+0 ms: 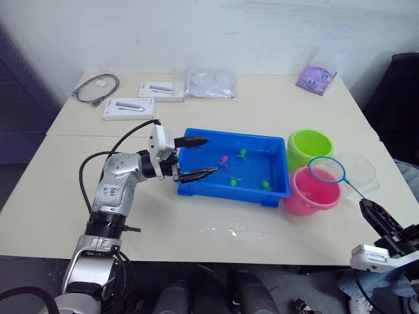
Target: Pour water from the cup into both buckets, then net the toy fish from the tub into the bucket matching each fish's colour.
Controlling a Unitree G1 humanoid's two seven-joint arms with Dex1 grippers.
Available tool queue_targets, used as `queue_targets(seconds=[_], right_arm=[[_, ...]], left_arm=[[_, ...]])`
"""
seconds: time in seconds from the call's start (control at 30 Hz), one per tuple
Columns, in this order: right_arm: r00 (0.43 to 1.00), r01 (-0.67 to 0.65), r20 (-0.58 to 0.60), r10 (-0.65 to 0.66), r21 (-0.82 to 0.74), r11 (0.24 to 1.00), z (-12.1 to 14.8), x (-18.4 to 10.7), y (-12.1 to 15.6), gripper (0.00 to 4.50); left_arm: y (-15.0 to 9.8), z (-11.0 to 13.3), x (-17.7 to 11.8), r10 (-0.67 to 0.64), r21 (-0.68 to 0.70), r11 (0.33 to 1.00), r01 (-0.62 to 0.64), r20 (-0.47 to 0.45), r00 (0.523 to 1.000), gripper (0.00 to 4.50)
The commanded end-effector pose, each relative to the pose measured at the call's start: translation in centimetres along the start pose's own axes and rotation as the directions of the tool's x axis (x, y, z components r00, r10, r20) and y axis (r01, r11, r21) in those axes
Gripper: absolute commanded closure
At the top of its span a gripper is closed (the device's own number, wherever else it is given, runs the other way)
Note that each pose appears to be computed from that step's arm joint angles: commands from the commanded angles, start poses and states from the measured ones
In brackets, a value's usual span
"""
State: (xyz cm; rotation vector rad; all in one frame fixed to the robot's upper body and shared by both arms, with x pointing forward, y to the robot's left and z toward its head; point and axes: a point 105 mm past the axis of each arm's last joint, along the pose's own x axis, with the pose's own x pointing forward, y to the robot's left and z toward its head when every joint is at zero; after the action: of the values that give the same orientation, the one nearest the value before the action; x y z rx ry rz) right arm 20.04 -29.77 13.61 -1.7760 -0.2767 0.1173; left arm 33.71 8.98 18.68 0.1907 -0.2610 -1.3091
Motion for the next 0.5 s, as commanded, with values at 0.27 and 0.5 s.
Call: queue_targets(seconds=[0.27, 0.5], right_arm=[[0.969, -0.089, 0.224, -0.102, 0.706, 0.702, 5.4, 4.8, -6.6, 4.50], [0.905, -0.423, 0.425, 0.006, 0.898, 0.122, 10.3, 9.8, -7.2, 4.50]], left_arm=[[0.7, 0.2, -2.6, 0.070, 0.016, 0.997, -0.070, -0.020, 0.997, 0.01], [2.3, -0.9, -7.4, 0.237, 0.019, 0.971, -0.237, -0.094, 0.967, 0.01]])
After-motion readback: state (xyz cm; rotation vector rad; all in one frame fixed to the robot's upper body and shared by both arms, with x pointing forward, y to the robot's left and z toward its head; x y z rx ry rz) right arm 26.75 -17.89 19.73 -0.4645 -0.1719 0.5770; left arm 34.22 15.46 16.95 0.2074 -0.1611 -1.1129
